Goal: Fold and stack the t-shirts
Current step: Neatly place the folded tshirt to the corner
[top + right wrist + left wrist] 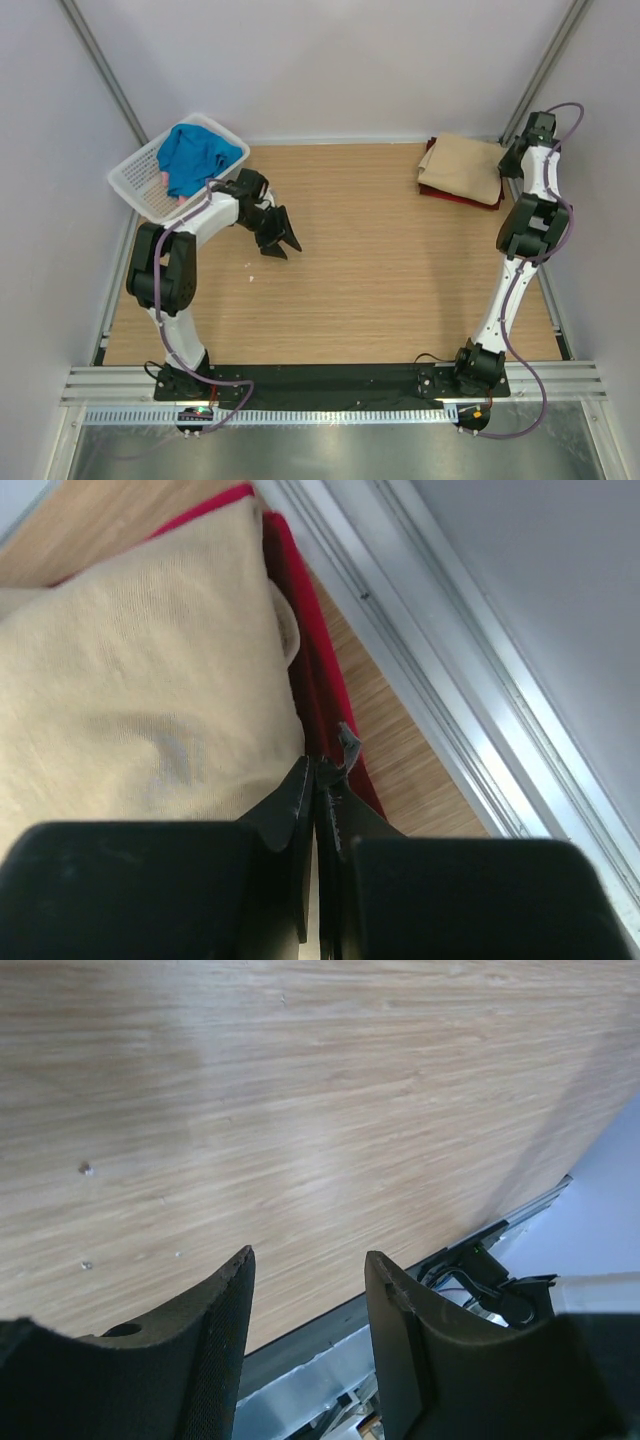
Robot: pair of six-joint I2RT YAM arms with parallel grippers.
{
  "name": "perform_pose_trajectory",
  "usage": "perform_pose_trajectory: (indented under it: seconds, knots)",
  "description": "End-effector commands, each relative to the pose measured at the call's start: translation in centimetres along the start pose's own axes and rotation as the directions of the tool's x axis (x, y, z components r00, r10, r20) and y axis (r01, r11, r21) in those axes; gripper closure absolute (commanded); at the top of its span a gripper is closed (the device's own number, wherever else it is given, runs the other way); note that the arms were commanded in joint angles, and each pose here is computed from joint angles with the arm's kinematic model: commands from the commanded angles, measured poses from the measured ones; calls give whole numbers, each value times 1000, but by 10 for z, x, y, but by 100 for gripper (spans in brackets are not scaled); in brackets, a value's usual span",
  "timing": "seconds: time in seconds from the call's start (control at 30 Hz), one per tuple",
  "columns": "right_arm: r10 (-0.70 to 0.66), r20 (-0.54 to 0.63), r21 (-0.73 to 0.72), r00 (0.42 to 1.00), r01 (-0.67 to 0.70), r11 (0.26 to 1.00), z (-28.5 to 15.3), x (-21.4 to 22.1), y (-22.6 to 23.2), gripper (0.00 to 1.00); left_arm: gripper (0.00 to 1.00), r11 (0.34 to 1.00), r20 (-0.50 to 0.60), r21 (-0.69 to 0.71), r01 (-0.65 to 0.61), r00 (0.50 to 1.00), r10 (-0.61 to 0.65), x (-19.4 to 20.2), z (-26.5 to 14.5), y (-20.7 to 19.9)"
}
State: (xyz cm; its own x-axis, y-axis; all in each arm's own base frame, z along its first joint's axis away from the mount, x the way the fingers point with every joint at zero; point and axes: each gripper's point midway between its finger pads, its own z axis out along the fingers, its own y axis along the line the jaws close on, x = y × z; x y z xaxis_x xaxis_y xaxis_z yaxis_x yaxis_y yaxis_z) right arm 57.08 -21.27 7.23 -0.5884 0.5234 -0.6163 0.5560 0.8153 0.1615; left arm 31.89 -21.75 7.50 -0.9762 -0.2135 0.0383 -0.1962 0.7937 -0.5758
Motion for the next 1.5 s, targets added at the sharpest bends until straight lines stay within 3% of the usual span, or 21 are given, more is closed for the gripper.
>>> perform_pose_trajectory:
  seconds: [0.0,0.23,0.3,0.33,0.37,0.43,0.53,0.6,0.63,0.7,0.8,0.83,0.9,0.93,0.97,1.17,1.2,1.27,1.3,1.4,1.47]
  knots:
    - [27,93,30,995,-30,999,-30,-40,0,91,51,999,16,2,-42,999,42,10,-22,-5]
    - [10,94,-132,996,2,991,-110,-36,62,76,51,998,48,20,-53,997,52,13,-36,-13]
    - [30,-20,-259,999,-34,965,-122,5,92,73,51,998,60,28,-53,997,51,13,-40,-16]
    - [37,19,-288,999,-30,957,-137,-4,105,73,51,998,63,32,-53,997,51,14,-41,-17]
    - [28,-49,-352,998,-44,935,-139,21,119,72,51,998,68,36,-52,996,50,14,-43,-18]
    - [1,-44,-435,999,-21,900,-171,35,155,71,51,997,78,55,-46,996,41,18,-48,-22]
    - [-55,-92,-574,994,-8,819,-221,68,207,70,49,996,105,82,-30,994,21,26,-55,-24]
    - [-88,-176,-702,980,-62,710,-246,106,239,70,48,994,124,108,-18,992,4,38,-61,-22]
    - [-105,-204,-761,973,-91,642,-283,127,263,70,47,991,145,132,-6,989,-14,38,-63,-25]
    - [-153,-320,-786,935,-172,594,-297,183,266,69,44,990,187,138,-4,982,-23,43,-70,-23]
    - [-169,-330,-821,929,-193,537,-327,243,261,67,42,992,266,126,-10,964,-25,55,-81,-10]
    - [-177,-410,-781,895,-244,574,-316,284,241,66,43,992,281,123,-17,960,-19,63,-84,-4]
    - [-166,-409,-812,897,-274,516,-343,301,232,64,42,996,309,91,-17,951,-12,70,-84,10]
    - [-165,-467,-770,868,-308,559,-332,336,207,64,42,993,335,107,-41,942,2,75,-90,9]
    - [-150,-455,-784,878,-315,535,-346,339,198,63,42,993,333,111,-39,943,0,81,-82,19]
    - [-54,-508,-689,860,-368,624,-326,412,121,43,39,971,367,233,-52,929,-38,108,-72,31]
    - [-22,-517,-688,856,-399,606,-330,413,118,31,39,968,350,249,-43,935,-49,116,-63,38]
    - [19,-546,-644,837,-434,629,-319,434,100,20,39,964,333,263,-50,942,-42,126,-58,44]
    - [34,-534,-659,845,-441,610,-323,432,98,1,39,957,355,280,-75,934,-31,129,-57,46]
    - [48,-547,-624,835,-446,642,-316,450,80,0,37,921,421,371,-123,906,-49,137,-68,36]
    - [60,-533,-645,844,-451,616,-320,450,77,0,35,901,474,406,-154,878,-63,138,-78,32]
